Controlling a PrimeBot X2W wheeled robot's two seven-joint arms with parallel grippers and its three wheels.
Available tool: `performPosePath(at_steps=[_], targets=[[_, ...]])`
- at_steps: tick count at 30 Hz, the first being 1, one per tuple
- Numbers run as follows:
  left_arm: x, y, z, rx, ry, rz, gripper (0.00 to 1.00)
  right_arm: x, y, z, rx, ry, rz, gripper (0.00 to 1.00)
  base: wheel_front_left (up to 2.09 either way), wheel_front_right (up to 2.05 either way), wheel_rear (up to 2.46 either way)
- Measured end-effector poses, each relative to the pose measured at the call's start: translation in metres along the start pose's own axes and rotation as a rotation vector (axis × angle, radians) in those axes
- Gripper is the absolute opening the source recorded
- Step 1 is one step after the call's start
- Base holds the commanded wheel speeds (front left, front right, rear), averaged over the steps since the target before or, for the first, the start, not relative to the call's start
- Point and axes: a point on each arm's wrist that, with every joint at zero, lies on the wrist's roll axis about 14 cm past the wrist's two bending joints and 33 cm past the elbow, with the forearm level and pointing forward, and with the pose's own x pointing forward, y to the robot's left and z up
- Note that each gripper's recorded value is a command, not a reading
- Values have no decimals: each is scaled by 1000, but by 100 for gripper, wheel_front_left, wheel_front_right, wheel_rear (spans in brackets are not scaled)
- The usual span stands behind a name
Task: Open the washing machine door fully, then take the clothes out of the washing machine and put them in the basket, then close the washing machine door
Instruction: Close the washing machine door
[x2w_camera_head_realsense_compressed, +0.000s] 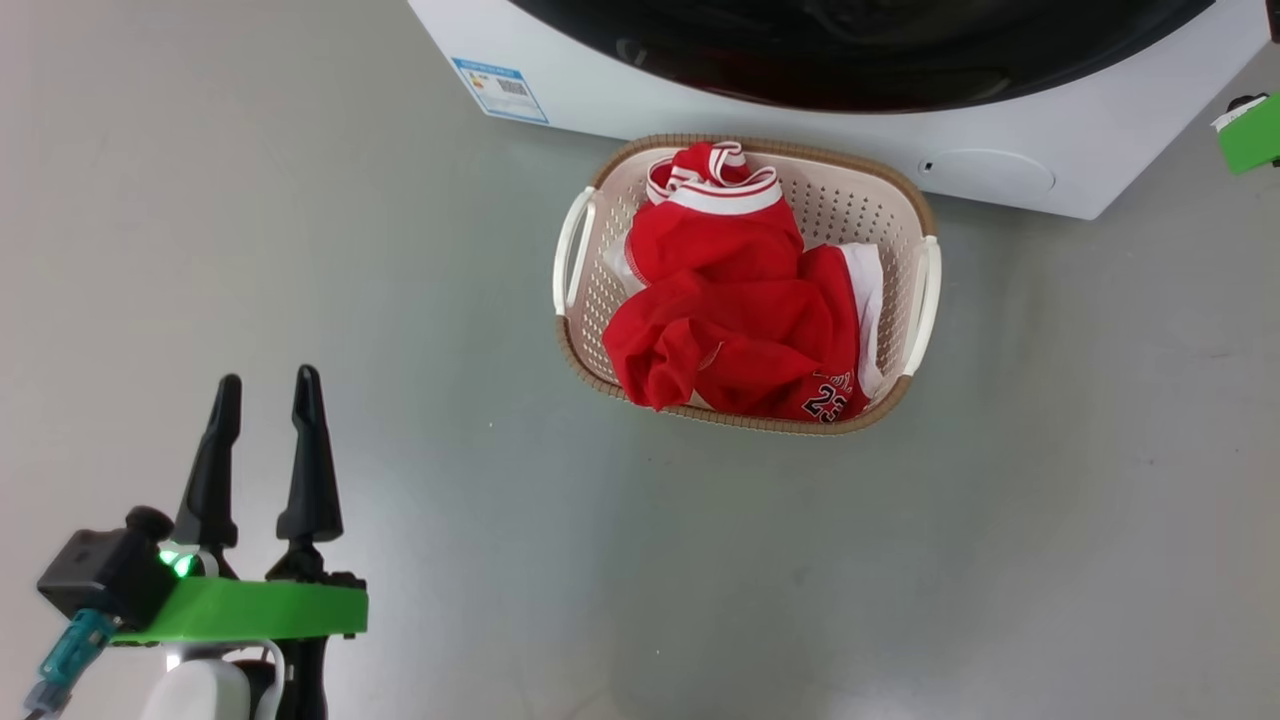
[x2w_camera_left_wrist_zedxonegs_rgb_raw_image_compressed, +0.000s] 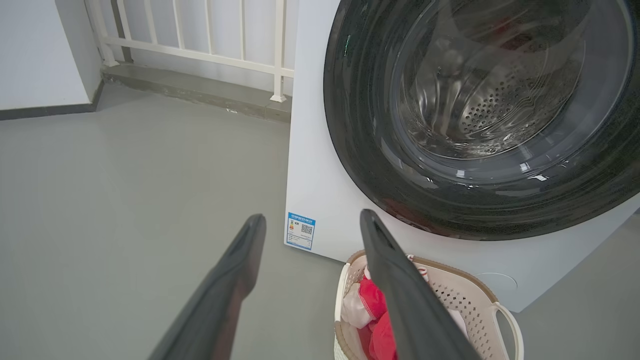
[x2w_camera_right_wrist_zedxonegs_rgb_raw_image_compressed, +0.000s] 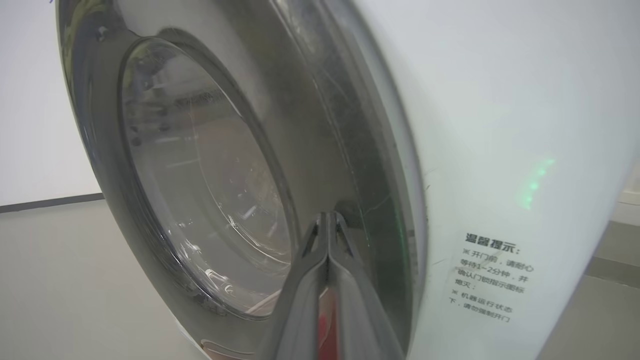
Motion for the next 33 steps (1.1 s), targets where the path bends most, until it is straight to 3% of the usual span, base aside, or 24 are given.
performPosePath(at_steps=[2, 3, 4, 5, 6, 7, 19, 33], targets=[[0, -1, 1, -2, -3, -2, 100, -1, 0, 1, 4, 1, -6, 2, 0, 0, 0], [-1, -1, 2, -4, -6, -4, 100, -2, 0, 2, 5, 2, -9, 24, 0, 0, 0], [-1, -2, 4, -6, -10, -6, 100, -4, 1, 2, 4, 5, -11, 24, 0, 0, 0], [-1, -2, 5, -7, -14, -7, 100, -7, 2, 2, 4, 9, -10, 43, 0, 0, 0], [-2, -3, 7, -9, -18, -9, 100, -9, 4, 2, 4, 12, -9, 86, 0, 0, 0], [-3, -3, 9, -11, -23, -10, 100, -11, 7, 3, 6, 15, -5, 100, 0, 0, 0], [-19, -11, 31, -38, -82, -46, 100, -54, 46, 24, 24, 19, 37, 100, 0, 0, 0], [-27, -33, 44, -58, -120, -123, 100, -113, 53, 45, 39, 6, -12, 100, 0, 0, 0]])
